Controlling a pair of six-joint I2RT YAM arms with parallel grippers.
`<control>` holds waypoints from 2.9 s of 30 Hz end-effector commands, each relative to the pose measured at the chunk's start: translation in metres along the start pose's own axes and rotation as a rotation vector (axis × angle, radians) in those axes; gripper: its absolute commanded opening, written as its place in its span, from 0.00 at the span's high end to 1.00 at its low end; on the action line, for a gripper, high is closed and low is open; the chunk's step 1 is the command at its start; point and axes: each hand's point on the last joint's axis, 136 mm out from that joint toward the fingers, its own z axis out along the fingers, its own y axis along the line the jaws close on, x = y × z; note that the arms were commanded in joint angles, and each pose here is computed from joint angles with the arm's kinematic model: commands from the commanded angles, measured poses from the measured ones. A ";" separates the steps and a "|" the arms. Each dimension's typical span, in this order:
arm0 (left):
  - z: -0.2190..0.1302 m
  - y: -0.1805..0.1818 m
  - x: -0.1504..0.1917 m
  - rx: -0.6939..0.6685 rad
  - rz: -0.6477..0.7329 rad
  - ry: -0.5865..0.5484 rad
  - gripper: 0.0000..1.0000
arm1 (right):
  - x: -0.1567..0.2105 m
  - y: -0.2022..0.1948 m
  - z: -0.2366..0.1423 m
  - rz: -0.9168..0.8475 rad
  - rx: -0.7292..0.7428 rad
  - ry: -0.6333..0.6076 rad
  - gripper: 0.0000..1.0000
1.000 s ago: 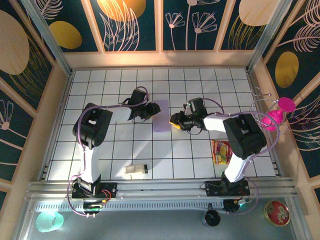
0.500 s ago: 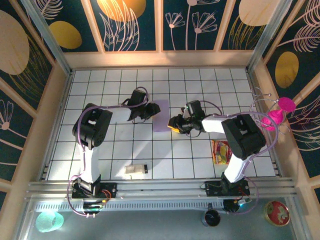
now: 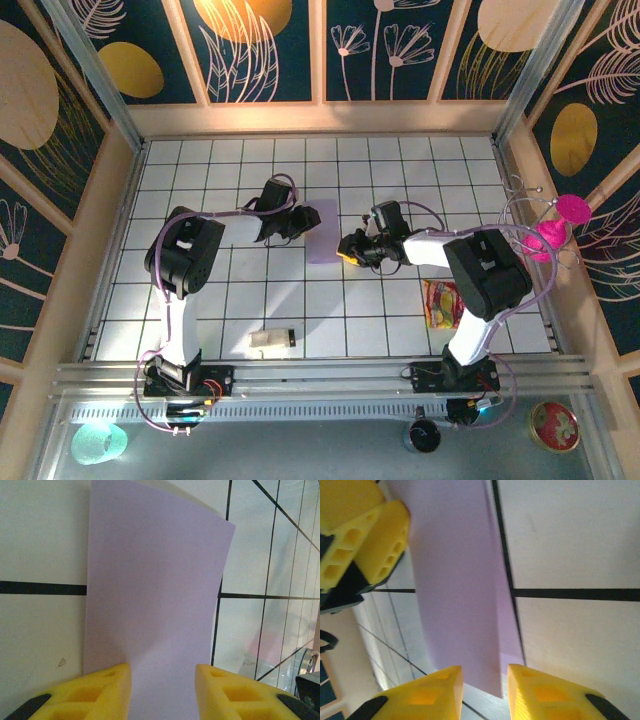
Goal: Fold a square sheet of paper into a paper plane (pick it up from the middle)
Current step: Fold the triangle a second time at the center of the table.
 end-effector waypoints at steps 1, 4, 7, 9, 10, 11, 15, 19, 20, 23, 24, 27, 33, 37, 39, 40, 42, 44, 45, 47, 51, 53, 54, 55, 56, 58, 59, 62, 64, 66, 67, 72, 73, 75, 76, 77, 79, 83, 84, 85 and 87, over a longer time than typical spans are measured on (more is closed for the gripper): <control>0.001 0.018 0.016 -0.052 -0.034 0.041 0.62 | 0.002 0.014 0.002 -0.021 -0.064 0.007 0.73; 0.001 0.018 0.016 -0.051 -0.034 0.040 0.61 | 0.001 0.015 0.003 -0.019 -0.074 0.008 0.75; 0.000 0.016 0.016 -0.048 -0.033 0.039 0.61 | 0.001 0.015 0.005 -0.017 -0.078 0.009 0.76; 0.000 0.015 0.016 -0.047 -0.032 0.039 0.62 | 0.000 0.013 0.005 -0.013 -0.074 0.007 0.77; -0.001 0.015 0.015 -0.046 -0.032 0.038 0.62 | 0.000 0.012 0.006 -0.011 -0.071 0.008 0.78; -0.001 0.015 0.015 -0.046 -0.031 0.037 0.62 | 0.000 0.012 0.006 -0.009 -0.070 0.007 0.78; -0.004 0.008 0.012 -0.034 -0.020 0.029 0.62 | 0.000 0.006 0.009 0.007 -0.047 0.009 0.83; -0.013 -0.013 0.000 -0.002 0.030 0.000 0.62 | 0.000 -0.002 0.010 0.019 -0.010 0.012 0.92; -0.016 -0.018 -0.004 0.006 0.045 -0.009 0.62 | 0.000 -0.004 0.009 0.022 0.001 0.013 0.94; -0.024 -0.036 -0.016 0.035 0.082 -0.042 0.64 | 0.001 -0.010 0.007 0.024 0.029 0.015 1.00; -0.025 -0.038 -0.019 0.038 0.086 -0.049 0.66 | 0.002 -0.010 0.006 0.025 0.031 0.019 1.00; -0.024 -0.034 -0.021 0.034 0.080 -0.048 0.71 | 0.005 -0.011 0.002 0.018 0.033 0.024 1.00; -0.017 -0.022 -0.018 0.017 0.070 -0.025 0.78 | 0.013 -0.010 -0.008 0.008 0.034 0.031 1.00; -0.011 -0.011 -0.015 -0.014 0.061 -0.011 0.81 | 0.015 -0.008 -0.009 0.006 0.021 0.041 1.00; -0.008 -0.003 -0.014 -0.043 0.055 -0.006 0.82 | 0.014 -0.007 -0.008 0.006 0.017 0.040 1.00; -0.007 0.000 -0.012 -0.051 0.053 -0.002 0.83 | 0.014 -0.006 -0.008 0.004 0.012 0.040 1.00; -0.004 0.006 -0.010 -0.067 0.046 0.003 0.83 | 0.013 -0.004 -0.007 0.002 0.004 0.042 1.00; -0.004 0.009 -0.009 -0.074 0.041 0.004 0.83 | 0.013 -0.003 -0.005 0.004 -0.006 0.049 1.00; -0.003 0.010 -0.009 -0.076 0.040 0.004 0.84 | 0.013 -0.002 -0.005 0.003 -0.009 0.053 1.00; -0.001 0.012 -0.008 -0.081 0.039 0.009 0.84 | 0.013 0.000 -0.004 -0.001 -0.015 0.059 1.00; 0.002 0.020 -0.003 -0.098 0.030 0.025 0.86 | 0.011 0.003 -0.004 -0.008 -0.022 0.057 1.00; 0.004 0.024 -0.001 -0.104 0.025 0.030 0.86 | 0.010 0.007 -0.004 -0.011 -0.034 0.060 1.00; 0.004 0.027 0.001 -0.108 0.022 0.034 0.87 | 0.008 0.010 -0.004 -0.014 -0.042 0.057 1.00; 0.005 0.028 0.002 -0.111 0.021 0.037 0.87 | 0.007 0.012 -0.003 -0.018 -0.047 0.056 1.00; 0.005 0.029 0.003 -0.114 0.021 0.038 0.87 | 0.007 0.013 -0.003 -0.018 -0.050 0.056 1.00; 0.006 0.032 0.005 -0.119 0.019 0.042 0.88 | 0.003 0.017 -0.002 -0.023 -0.058 0.052 1.00; 0.006 0.035 0.005 -0.125 0.017 0.041 0.88 | 0.002 0.019 -0.001 -0.024 -0.062 0.052 1.00; 0.007 0.038 0.007 -0.130 0.016 0.045 0.88 | -0.001 0.023 0.002 -0.028 -0.067 0.053 1.00; 0.007 0.039 0.008 -0.129 0.012 0.047 0.88 | -0.003 0.025 0.004 -0.032 -0.070 0.054 1.00; 0.007 0.039 0.008 -0.129 0.013 0.046 0.88 | -0.004 0.026 0.007 -0.033 -0.069 0.057 1.00; 0.008 0.039 0.009 -0.127 0.014 0.047 0.88 | -0.004 0.028 0.008 -0.036 -0.071 0.060 1.00; 0.007 0.038 0.008 -0.119 0.012 0.046 0.88 | -0.006 0.035 0.016 -0.050 -0.081 0.065 1.00; 0.007 0.037 0.008 -0.117 0.013 0.047 0.88 | -0.006 0.036 0.018 -0.055 -0.082 0.067 1.00; 0.006 0.035 0.007 -0.111 0.015 0.044 0.87 | -0.007 0.037 0.022 -0.059 -0.081 0.068 1.00; 0.005 0.033 0.008 -0.106 0.018 0.044 0.87 | -0.007 0.037 0.024 -0.060 -0.076 0.070 1.00; 0.005 0.032 0.007 -0.102 0.017 0.042 0.87 | -0.007 0.037 0.026 -0.061 -0.073 0.072 1.00; 0.004 0.028 0.006 -0.091 0.021 0.040 0.87 | -0.006 0.038 0.029 -0.067 -0.072 0.078 1.00; 0.002 0.025 0.005 -0.085 0.023 0.036 0.87 | -0.005 0.039 0.034 -0.072 -0.077 0.082 1.00; 0.001 0.024 0.004 -0.081 0.024 0.033 0.87 | -0.005 0.040 0.034 -0.074 -0.080 0.081 1.00; 0.000 0.022 0.004 -0.077 0.025 0.032 0.86 | -0.005 0.041 0.034 -0.075 -0.082 0.080 1.00; -0.003 0.016 0.001 -0.067 0.034 0.025 0.86 | -0.006 0.042 0.034 -0.077 -0.085 0.076 1.00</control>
